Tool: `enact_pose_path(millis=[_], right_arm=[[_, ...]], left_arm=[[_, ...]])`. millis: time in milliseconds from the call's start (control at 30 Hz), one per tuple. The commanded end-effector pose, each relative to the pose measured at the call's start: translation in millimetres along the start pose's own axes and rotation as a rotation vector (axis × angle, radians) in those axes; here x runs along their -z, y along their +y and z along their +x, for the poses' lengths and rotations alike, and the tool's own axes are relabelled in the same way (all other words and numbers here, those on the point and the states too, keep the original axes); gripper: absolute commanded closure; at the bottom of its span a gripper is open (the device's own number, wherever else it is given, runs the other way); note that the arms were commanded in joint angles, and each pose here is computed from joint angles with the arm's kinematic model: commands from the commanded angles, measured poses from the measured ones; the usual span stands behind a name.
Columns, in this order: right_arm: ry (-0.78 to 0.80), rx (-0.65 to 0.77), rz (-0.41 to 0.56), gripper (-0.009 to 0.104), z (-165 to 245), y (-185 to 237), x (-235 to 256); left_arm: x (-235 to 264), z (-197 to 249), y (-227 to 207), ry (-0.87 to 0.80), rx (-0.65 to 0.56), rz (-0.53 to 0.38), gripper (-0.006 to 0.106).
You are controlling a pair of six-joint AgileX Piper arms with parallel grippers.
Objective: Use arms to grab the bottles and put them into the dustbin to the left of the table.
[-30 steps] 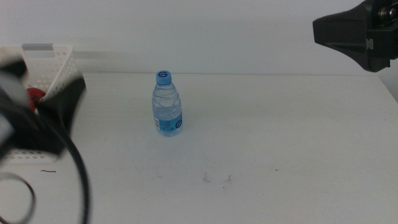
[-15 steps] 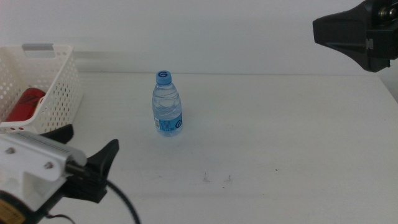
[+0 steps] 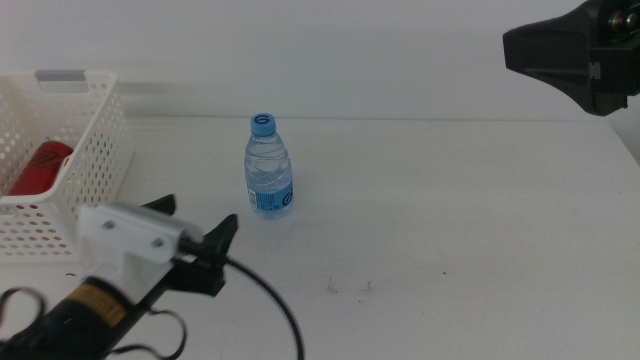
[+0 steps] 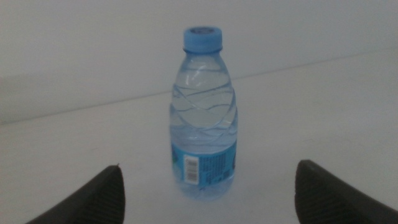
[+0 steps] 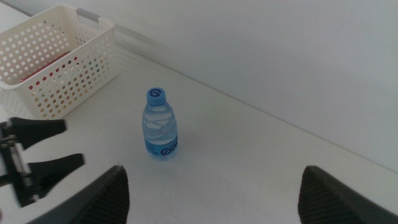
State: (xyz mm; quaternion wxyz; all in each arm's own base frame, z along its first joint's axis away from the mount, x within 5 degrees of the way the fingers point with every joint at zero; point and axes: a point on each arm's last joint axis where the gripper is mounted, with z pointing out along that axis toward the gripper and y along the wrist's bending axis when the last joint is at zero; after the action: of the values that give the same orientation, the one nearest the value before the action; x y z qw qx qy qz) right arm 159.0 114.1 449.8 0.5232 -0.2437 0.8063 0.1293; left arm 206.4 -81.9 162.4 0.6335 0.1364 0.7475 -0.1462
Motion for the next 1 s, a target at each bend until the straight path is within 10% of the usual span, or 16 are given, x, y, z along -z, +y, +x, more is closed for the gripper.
enact_pose_path(millis=[0, 967], right_arm=[[-0.005, 0.010, 0.001, 0.016, 0, 0, 2], [-0.005, 0.010, 0.001, 0.016, 0, 0, 2]], left_arm=[[-17, 2, -1, -0.019, 0.015, 0.022, 0.007], [-180, 36, 6, 0.002, -0.001, 0.033, 0.007]])
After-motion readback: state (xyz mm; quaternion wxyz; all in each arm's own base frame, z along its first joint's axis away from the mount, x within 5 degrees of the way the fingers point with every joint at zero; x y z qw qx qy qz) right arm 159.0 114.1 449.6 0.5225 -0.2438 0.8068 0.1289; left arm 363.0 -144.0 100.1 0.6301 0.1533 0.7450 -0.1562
